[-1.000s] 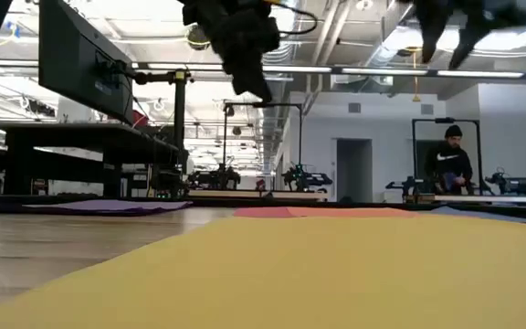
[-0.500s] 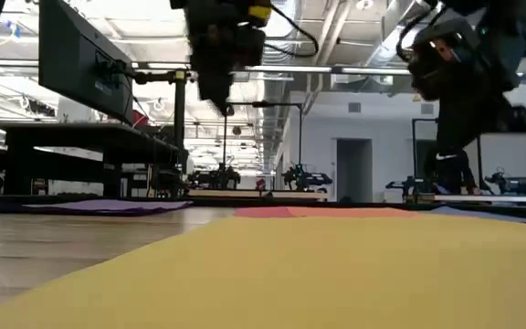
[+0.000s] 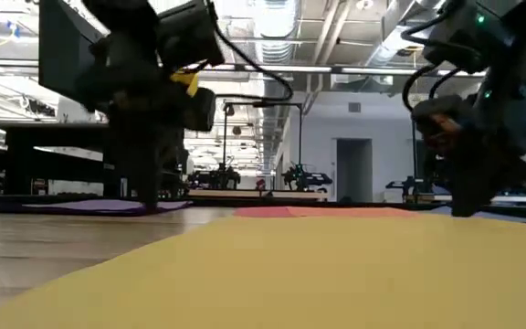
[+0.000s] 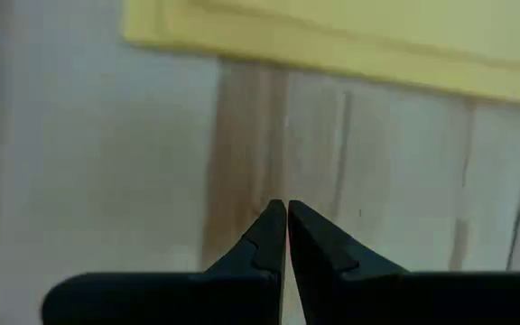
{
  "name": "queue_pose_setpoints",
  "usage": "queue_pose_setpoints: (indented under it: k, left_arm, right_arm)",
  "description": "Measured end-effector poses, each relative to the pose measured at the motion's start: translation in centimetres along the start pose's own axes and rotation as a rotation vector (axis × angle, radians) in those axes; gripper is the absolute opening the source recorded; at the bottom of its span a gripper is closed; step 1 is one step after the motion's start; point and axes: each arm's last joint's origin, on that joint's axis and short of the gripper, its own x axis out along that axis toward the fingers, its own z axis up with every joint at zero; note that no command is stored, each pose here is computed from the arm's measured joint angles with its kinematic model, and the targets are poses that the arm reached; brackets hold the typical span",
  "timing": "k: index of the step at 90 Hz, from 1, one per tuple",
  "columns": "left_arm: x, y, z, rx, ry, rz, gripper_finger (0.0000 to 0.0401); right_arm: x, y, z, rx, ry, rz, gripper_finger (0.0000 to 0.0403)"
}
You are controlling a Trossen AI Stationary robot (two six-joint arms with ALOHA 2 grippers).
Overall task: Organize paper
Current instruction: Adjust the stacked papers
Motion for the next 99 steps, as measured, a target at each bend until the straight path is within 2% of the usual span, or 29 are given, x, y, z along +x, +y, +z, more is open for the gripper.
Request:
queue_pose_setpoints:
  k: [19, 43, 63, 71, 83, 89, 99]
  left_arm:
    - [1.6, -0.9, -0.2, 0.019, -0.008, -0.017, 0.0000]
    - [2.4, -1.9, -0.1, -0.016, -0.034, -0.046, 0.0000]
    - [2.4, -1.7, -0.3, -0.020, 0.000, -0.037, 0.0000]
    - [1.9, -1.7, -0.6, -0.007, 0.023, -0.024, 0.0000]
    - [0.1, -1.7, -1.4, 0.035, 0.067, -0.009, 0.0000]
    - [-1.1, -1.9, -1.4, 0.068, 0.053, -0.005, 0.0000]
    - [-2.6, -2.1, -1.6, 0.097, 0.028, 0.004, 0.0000]
  right_arm:
    - [2.0, 0.9, -0.1, 0.047, -0.008, 0.036, 0.0000]
    - [2.9, 2.3, 0.2, 0.078, -0.005, -0.001, 0.0000]
    - [0.9, 2.8, 1.0, -0.005, 0.009, -0.099, 0.0000]
    - [-0.9, 3.9, 1.3, -0.027, 0.003, -0.085, 0.0000]
    - [-2.8, 5.1, 0.0, -0.096, 0.019, -0.025, 0.0000]
    - [-3.2, 5.4, -1.1, -0.086, 0.037, -0.004, 0.0000]
    - [-2.8, 4.7, -3.6, -0.039, 0.064, -0.088, 0.0000]
